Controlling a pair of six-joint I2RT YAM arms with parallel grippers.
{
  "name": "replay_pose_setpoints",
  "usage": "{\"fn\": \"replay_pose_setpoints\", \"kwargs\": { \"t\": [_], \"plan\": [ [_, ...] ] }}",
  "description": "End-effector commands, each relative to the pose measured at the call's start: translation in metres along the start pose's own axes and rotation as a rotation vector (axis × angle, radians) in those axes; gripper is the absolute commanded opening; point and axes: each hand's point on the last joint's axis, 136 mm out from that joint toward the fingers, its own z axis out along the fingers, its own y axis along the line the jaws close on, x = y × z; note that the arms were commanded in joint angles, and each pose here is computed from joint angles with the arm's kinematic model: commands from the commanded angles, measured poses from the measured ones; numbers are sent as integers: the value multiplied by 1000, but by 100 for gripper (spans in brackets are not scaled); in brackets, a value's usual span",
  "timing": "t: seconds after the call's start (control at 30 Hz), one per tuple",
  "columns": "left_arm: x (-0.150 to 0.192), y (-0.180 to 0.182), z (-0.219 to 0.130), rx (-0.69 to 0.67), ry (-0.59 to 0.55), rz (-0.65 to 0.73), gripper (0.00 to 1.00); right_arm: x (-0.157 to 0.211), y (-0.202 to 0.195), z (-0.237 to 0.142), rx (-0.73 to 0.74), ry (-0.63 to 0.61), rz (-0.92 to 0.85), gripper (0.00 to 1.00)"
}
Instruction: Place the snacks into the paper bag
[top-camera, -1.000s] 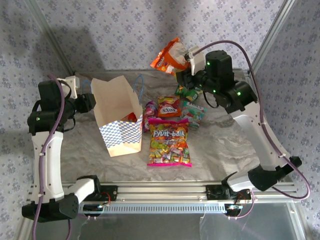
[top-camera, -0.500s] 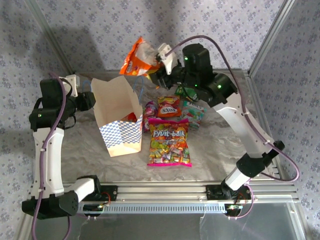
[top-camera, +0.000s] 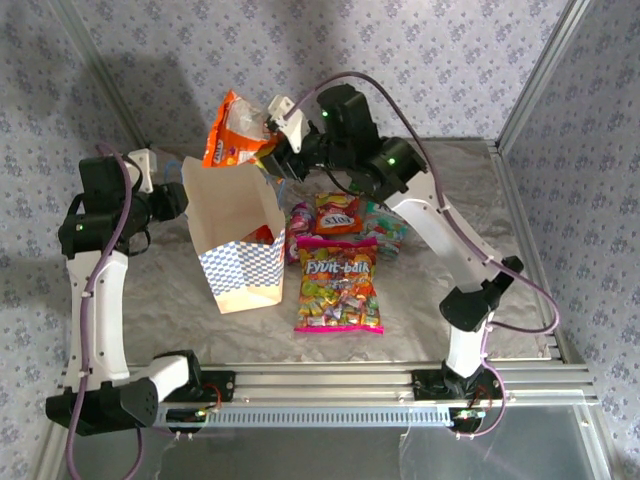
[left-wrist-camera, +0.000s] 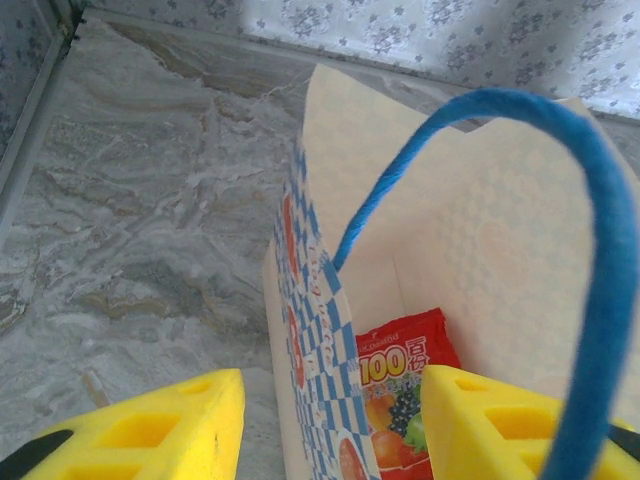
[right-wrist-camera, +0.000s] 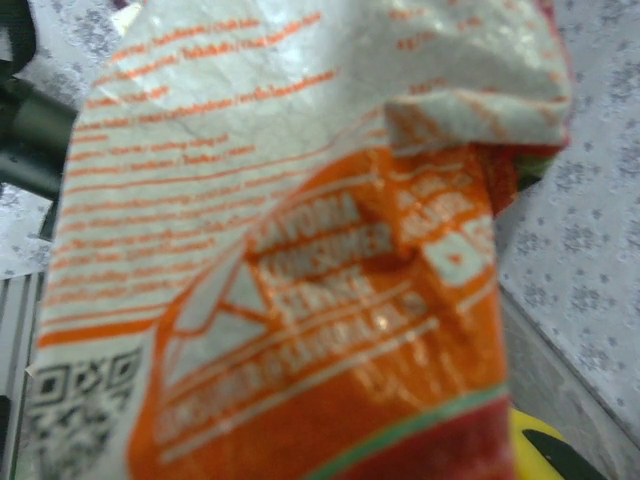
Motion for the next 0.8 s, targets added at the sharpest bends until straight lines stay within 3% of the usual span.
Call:
{"fn": "replay_pose_setpoints", "kwargs": {
  "t": [0.0,0.47,0.77],
  "plan": [
    [-9,-2,-1,27,-24,-6,49,-23,18,3,-103,-78,-60,13],
    [-10,2,-11,47,-40,-14,49,13,14,63,-141,7,-101,13],
    [-7,3,-11,59,-35,-16,49,33,12,88,-88,60,-130,13]
  ]
}}
